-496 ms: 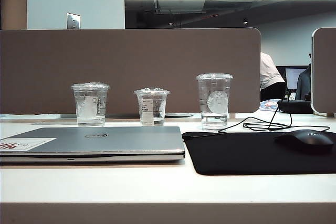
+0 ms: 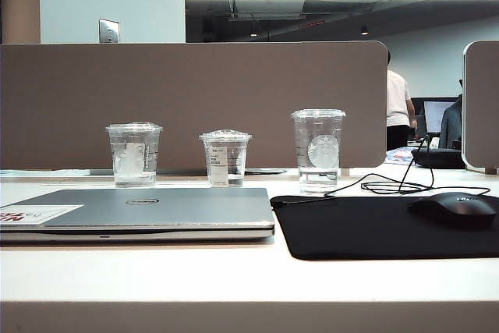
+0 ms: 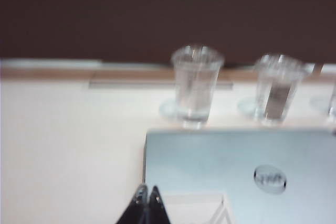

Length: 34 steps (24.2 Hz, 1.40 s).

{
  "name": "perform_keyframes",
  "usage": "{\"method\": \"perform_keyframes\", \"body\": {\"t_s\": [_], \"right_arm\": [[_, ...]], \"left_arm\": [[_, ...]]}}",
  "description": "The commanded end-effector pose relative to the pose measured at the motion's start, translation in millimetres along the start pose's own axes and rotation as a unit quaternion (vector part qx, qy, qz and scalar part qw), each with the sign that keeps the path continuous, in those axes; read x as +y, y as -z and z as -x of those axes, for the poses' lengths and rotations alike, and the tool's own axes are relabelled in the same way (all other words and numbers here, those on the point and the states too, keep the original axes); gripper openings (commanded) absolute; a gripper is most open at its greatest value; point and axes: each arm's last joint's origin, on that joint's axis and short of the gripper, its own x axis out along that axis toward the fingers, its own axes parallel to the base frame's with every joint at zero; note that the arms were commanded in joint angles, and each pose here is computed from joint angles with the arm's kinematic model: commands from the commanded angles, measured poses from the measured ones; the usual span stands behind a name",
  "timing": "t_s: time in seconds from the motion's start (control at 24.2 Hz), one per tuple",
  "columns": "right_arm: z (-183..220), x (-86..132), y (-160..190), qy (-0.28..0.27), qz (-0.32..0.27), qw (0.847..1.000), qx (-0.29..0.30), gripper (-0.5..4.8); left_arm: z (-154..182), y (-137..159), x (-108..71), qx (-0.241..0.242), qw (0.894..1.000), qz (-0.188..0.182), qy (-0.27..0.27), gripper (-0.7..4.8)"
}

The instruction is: Pick up the coffee cup on the left and place it on the left side of the laptop.

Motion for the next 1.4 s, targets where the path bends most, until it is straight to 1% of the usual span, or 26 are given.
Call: {"method": "perform_keyframes", "body": {"t_s": [0.04, 0.12, 0.21, 0.29, 0.37, 0.45, 0.5, 0.54, 0.62, 0.66, 0.74, 0.87, 0.99, 1.12, 1.4], "right_arm": [[5, 1, -28, -0.006, -0.005, 0.999, -0.049, -0.05], [10, 2, -44, -0.007, -0.007, 0.997, -0.07, -0.05], [13, 3, -61, -0.011, -0.007, 0.996, -0.085, -0.05], [13, 4, -78, -0.023, -0.007, 0.996, -0.091, -0.05], [12, 6, -86, -0.043, -0.005, 0.995, -0.09, -0.05], [8, 8, -97, -0.073, -0.002, 0.993, -0.088, -0.05], [5, 10, -102, -0.088, -0.001, 0.992, -0.088, -0.05], [4, 10, -104, -0.092, 0.0, 0.992, -0.088, -0.05], [0, 11, -110, -0.098, 0.0, 0.991, -0.085, -0.05], [-2, 11, -114, -0.099, 0.0, 0.991, -0.088, -0.05], [-4, 12, -119, -0.1, 0.0, 0.991, -0.087, -0.05], [-6, 14, -121, -0.117, 0.0, 0.99, -0.082, -0.05], [-7, 22, -119, -0.152, -0.004, 0.986, -0.073, -0.05], [-8, 32, -116, -0.193, -0.008, 0.98, -0.057, -0.05], [-11, 55, -106, -0.235, -0.009, 0.972, -0.006, -0.05]], "left_arm": [[3, -24, 0.3, -0.048, 0.999, 0.011, -0.016, -0.05], [4, -38, 0.1, -0.06, 0.998, 0.013, -0.018, -0.05], [1, -49, 0.1, -0.051, 0.998, 0.013, -0.018, -0.05], [-10, -61, 0.7, -0.031, 0.999, 0.017, -0.018, -0.05], [-19, -68, 1.0, -0.024, 0.999, 0.019, -0.016, -0.05], [-37, -77, 0.6, -0.015, 0.999, 0.029, -0.009, -0.05], [-48, -80, -1.6, -0.006, 0.999, 0.036, -0.002, -0.05], [-55, -82, -4.1, -0.002, 0.999, 0.036, 0.005, -0.05], [-73, -84, -13.7, 0.013, 0.999, 0.038, 0.021, -0.05], [-84, -85, -21.9, 0.019, 0.998, 0.039, 0.041, -0.06], [-100, -85, -32.7, 0.023, 0.997, 0.039, 0.056, -0.05], [-124, -81, -42.7, 0.046, 0.997, 0.037, 0.048, -0.05], [-150, -70, -47.4, 0.075, 0.996, 0.033, 0.047, -0.05], [-172, -56, -51.3, 0.083, 0.995, 0.032, 0.047, -0.05], [-214, -27, -58.8, 0.119, 0.991, 0.026, 0.049, -0.06]]}}
